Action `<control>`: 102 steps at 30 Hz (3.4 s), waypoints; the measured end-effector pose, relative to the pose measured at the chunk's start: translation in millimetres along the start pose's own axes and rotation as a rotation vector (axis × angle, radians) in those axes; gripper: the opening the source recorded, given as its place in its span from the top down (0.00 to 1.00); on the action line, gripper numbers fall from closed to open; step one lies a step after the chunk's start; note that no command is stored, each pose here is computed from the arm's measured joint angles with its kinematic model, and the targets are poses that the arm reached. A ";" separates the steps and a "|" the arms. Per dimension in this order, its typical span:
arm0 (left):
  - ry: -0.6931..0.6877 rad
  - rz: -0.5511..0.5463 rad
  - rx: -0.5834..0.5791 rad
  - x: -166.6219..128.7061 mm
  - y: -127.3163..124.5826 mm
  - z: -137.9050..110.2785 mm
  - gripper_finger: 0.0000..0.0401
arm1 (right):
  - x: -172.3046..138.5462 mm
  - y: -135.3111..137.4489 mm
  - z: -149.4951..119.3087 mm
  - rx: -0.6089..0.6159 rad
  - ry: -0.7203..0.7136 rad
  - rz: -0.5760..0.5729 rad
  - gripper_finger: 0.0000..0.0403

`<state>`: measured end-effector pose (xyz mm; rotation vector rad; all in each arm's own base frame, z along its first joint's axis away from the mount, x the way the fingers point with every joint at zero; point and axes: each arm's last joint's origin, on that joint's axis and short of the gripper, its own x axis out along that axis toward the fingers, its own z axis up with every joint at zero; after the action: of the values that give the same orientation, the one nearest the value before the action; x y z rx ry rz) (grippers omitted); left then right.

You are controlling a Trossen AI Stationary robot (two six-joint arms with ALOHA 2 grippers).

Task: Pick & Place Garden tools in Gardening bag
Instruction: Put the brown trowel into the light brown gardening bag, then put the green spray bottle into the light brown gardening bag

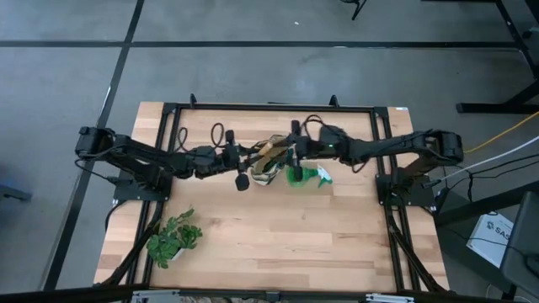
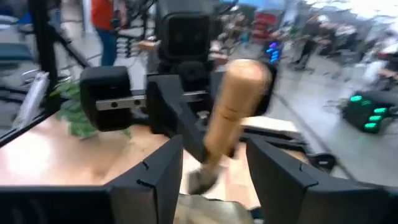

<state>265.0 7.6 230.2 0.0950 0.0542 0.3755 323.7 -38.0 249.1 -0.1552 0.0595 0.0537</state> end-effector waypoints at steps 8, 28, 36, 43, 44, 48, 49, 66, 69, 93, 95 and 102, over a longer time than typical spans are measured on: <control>0.030 -0.042 0.019 14.6 -9.4 -4.6 0.84 | 20.8 2.5 -1.6 0.021 0.013 0.072 0.55; 0.041 -0.060 0.033 12.4 -14.7 -5.3 0.76 | 16.1 -0.1 4.0 0.189 0.024 0.063 0.83; 0.141 -0.063 0.066 -0.4 -9.9 -2.3 0.68 | -12.5 -6.7 33.5 0.195 0.025 0.043 0.83; 0.230 -0.104 0.045 -31.8 -5.6 12.1 0.67 | -28.5 -10.8 47.5 0.178 0.014 0.027 0.83; 0.242 -0.107 0.029 -36.4 -4.7 13.6 0.67 | -29.4 -11.2 48.8 0.168 0.007 0.026 0.83; 0.329 -0.117 -0.032 -54.3 -1.3 14.1 0.68 | -29.0 -12.7 47.5 0.163 0.012 0.021 0.83; 0.359 -0.118 -0.044 -58.5 -0.6 12.9 0.69 | -28.1 -12.8 46.3 0.161 0.016 0.021 0.83; 0.556 -0.134 -0.055 -63.5 -15.1 -10.7 0.69 | -6.3 -29.2 -2.0 0.245 0.210 -0.098 0.83; 0.589 -0.130 -0.037 -59.7 -18.0 -17.5 0.69 | -4.6 -33.0 -8.1 0.258 0.228 -0.110 0.83; 0.652 -0.070 0.025 -50.3 -23.5 -34.9 0.69 | -8.3 -32.2 -5.1 0.271 0.239 -0.109 0.45; 0.652 -0.070 0.024 -50.3 -23.5 -34.9 0.69 | -13.5 -31.6 0.4 0.272 0.242 -0.109 0.45; 0.652 -0.070 0.024 -50.3 -23.5 -34.9 0.69 | -40.8 -25.3 18.4 0.294 0.315 -0.070 0.46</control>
<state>224.4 -29.8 194.8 -0.0089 0.7046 0.3230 285.6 -62.1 273.7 0.1294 0.3745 -0.0498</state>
